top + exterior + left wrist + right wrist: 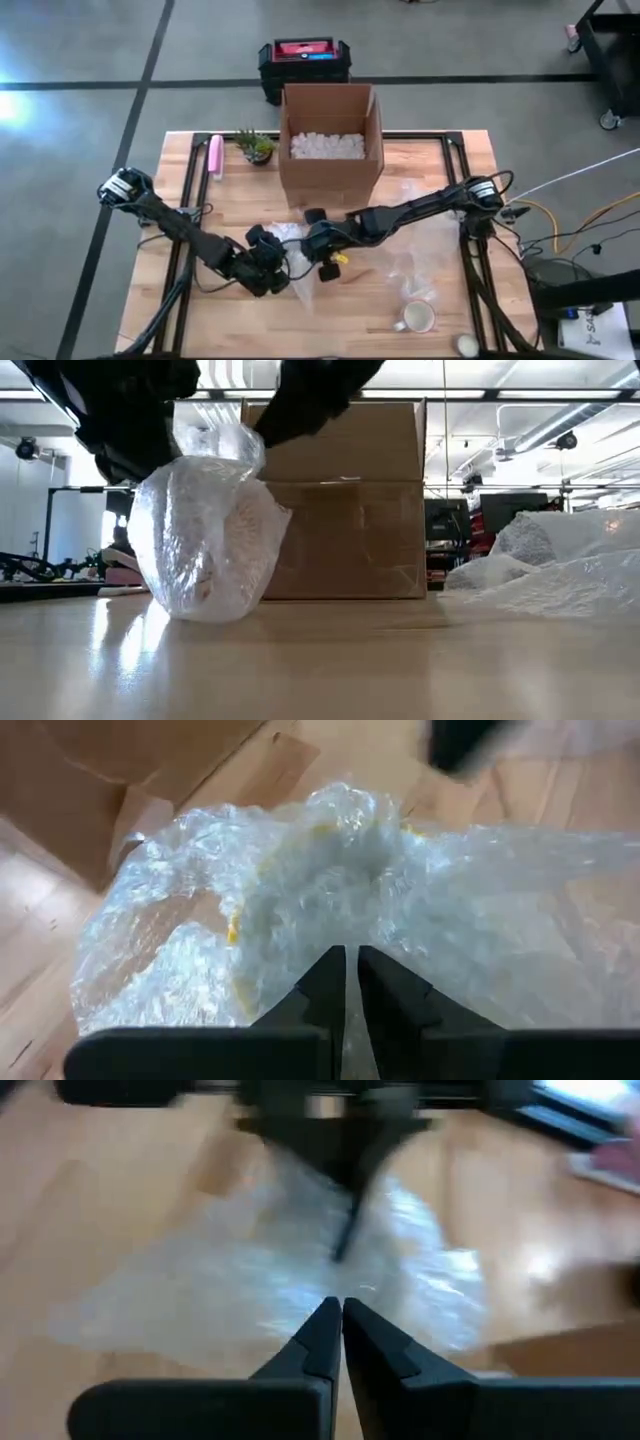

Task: Wrap mug
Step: Wrap the orange mug with the bubble wrap

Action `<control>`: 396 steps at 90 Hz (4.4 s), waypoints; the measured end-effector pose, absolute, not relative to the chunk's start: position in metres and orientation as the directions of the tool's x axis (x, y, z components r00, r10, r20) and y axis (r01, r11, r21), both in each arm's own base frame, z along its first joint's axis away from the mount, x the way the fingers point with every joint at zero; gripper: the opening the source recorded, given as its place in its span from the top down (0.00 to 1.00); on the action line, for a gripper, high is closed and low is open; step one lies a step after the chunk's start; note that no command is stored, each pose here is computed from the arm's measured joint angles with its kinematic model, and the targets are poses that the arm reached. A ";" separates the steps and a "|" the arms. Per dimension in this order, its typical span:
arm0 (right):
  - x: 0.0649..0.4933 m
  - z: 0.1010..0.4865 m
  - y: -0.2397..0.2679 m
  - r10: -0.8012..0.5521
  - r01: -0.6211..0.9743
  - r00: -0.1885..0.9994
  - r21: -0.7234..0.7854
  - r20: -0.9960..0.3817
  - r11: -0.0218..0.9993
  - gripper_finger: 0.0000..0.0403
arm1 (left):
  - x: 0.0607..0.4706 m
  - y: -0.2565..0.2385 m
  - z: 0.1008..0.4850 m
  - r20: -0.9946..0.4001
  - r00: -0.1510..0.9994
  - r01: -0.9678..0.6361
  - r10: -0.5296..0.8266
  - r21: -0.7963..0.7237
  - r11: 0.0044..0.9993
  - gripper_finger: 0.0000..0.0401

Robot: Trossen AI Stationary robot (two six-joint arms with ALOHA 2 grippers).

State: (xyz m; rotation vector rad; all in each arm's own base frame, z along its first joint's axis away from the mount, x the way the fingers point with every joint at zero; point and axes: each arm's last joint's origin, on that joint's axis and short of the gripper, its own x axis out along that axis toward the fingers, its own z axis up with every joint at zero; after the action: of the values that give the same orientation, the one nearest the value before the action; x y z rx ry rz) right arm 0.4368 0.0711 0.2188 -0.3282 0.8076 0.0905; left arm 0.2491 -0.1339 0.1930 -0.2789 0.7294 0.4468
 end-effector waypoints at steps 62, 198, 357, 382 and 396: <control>0.447 0.169 0.092 0.071 -0.288 0.611 -0.137 -0.789 0.948 1.00 | 0.252 -0.138 0.195 -0.689 0.688 -0.403 0.229 -0.100 0.910 0.95; 0.452 0.174 0.105 0.104 -0.286 0.686 -0.135 -0.720 0.948 0.99 | 0.259 -0.136 0.212 -0.787 0.607 -0.377 0.112 -0.161 0.912 0.99; 0.460 0.164 0.102 0.094 -0.337 0.629 -0.162 -0.771 0.927 0.99 | 0.247 -0.096 0.220 -0.646 0.744 -0.381 0.171 -0.202 0.902 1.00; 0.460 0.164 0.102 0.093 -0.336 0.630 -0.163 -0.771 0.928 0.99 | 0.242 -0.100 0.206 -0.641 0.761 -0.347 0.106 -0.264 0.900 1.00; 0.461 0.166 0.101 0.088 -0.325 0.642 -0.166 -0.762 0.931 0.99 | 0.234 -0.097 0.189 -0.665 0.742 -0.359 0.090 -0.280 0.890 1.00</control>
State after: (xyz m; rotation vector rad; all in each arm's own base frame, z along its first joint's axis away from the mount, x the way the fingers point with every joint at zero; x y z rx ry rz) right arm 0.4605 0.1010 0.1664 -0.3019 0.8442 0.2392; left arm 0.2339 -0.0974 0.1890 -0.4110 0.6959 0.2539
